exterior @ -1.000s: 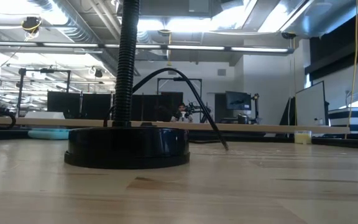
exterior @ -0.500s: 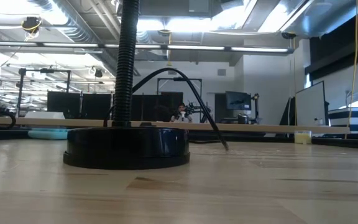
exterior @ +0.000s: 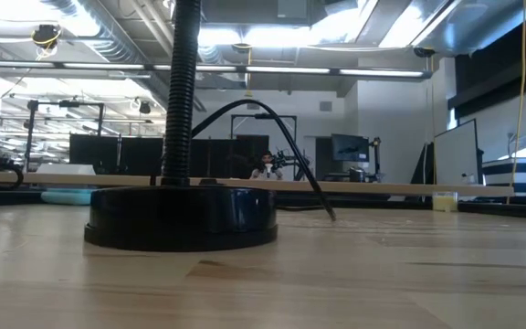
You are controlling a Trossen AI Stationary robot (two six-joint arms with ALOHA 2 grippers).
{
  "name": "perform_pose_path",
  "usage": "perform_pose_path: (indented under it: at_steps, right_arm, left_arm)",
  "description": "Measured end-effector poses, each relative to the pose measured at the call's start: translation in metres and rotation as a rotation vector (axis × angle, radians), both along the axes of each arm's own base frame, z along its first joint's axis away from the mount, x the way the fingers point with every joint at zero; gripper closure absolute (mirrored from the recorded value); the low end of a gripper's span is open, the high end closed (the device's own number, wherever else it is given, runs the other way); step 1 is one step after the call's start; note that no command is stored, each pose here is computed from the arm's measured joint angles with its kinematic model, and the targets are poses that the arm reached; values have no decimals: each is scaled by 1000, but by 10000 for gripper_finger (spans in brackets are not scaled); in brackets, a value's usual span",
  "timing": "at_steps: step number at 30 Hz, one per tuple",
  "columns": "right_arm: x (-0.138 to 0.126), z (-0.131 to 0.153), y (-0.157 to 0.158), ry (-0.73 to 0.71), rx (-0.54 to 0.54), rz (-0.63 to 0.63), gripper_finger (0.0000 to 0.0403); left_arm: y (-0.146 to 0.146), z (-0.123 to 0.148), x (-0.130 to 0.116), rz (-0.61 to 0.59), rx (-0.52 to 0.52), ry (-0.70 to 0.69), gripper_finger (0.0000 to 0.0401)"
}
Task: Screw lightbulb
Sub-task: Insert the lightbulb into the black lamp
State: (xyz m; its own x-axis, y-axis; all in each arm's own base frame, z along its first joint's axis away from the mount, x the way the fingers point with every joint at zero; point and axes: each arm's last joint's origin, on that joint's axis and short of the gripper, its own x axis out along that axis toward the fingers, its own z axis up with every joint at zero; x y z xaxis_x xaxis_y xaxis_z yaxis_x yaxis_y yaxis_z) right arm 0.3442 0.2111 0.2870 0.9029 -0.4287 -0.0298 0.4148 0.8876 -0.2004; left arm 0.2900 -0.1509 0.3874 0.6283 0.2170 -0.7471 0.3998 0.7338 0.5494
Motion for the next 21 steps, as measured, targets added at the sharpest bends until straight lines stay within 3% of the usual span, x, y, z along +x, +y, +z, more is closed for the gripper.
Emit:
perform_pose_path:
  at_steps: [7, 21]
  right_arm:
    - [3, 1, -2, -165, 359, 20, 147]
    - [3, 2, -2, -410, 909, 18, 144]
  left_arm:
    - [0, 0, 0, -7, -1, 4, 152]
    - [0, 0, 0, -10, 0, 3, 152]
